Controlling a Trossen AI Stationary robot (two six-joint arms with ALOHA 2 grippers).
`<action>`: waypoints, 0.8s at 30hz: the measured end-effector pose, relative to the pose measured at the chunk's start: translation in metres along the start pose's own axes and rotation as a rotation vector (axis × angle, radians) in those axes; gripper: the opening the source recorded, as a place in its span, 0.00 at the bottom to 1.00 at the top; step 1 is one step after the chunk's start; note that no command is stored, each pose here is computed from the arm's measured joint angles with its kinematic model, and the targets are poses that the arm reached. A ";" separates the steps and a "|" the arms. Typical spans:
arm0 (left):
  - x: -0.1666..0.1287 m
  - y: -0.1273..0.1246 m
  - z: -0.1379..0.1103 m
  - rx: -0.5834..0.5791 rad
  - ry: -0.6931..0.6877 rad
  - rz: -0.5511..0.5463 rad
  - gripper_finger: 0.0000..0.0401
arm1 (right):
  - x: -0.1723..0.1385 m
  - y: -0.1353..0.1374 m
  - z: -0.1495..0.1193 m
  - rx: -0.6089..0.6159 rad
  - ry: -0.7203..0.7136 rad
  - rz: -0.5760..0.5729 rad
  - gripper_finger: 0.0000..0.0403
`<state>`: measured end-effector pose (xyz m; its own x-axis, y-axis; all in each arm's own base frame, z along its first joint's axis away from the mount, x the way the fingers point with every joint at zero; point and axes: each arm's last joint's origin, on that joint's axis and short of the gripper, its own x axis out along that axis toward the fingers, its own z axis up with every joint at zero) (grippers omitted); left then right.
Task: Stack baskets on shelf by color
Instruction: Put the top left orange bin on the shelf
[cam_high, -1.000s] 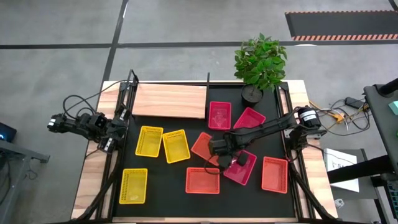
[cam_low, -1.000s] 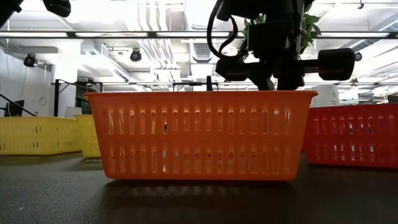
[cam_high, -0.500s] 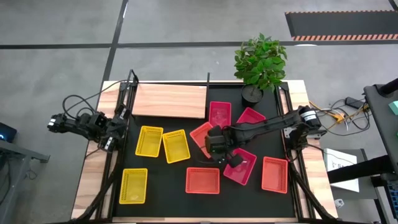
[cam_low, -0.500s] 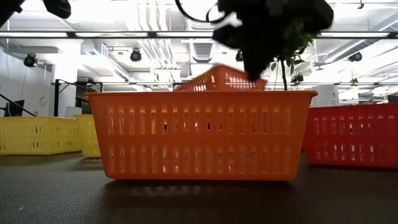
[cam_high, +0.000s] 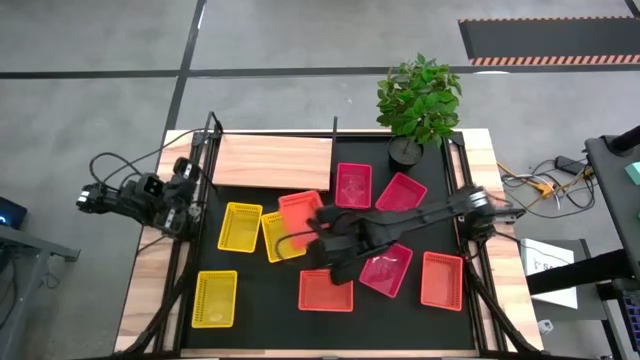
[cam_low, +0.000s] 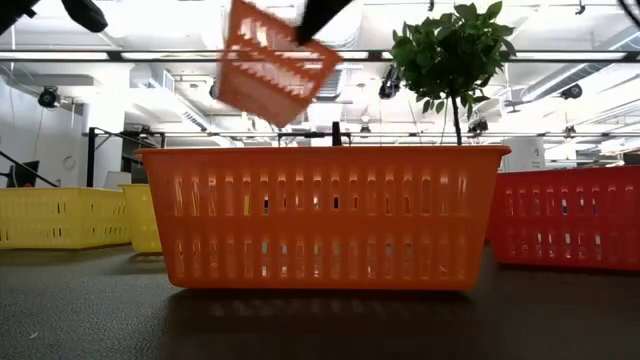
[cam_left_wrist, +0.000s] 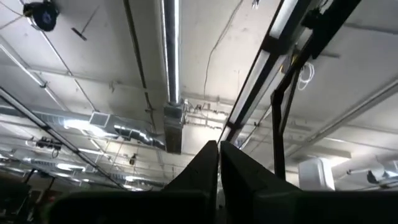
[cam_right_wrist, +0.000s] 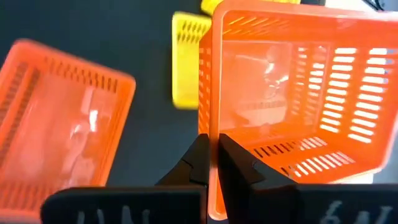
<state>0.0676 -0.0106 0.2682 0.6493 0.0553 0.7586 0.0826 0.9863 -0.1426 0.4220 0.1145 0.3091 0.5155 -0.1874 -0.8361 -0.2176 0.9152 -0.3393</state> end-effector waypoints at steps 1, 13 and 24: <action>0.000 0.000 0.000 0.000 0.003 -0.012 0.00 | 0.006 -0.002 0.007 0.007 -0.003 -0.013 0.02; -0.001 -0.004 -0.001 -0.101 0.013 -0.139 0.00 | 0.074 -0.082 -0.004 0.128 0.127 -0.137 0.02; 0.000 -0.004 0.004 -0.101 -0.031 -0.140 0.00 | 0.099 -0.140 -0.028 0.246 0.172 -0.255 0.02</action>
<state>0.0640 -0.0138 0.2710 0.6027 -0.0756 0.7944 0.2475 0.9641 -0.0961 0.4803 -0.0425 0.2615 0.3769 -0.4574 -0.8055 0.1150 0.8860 -0.4492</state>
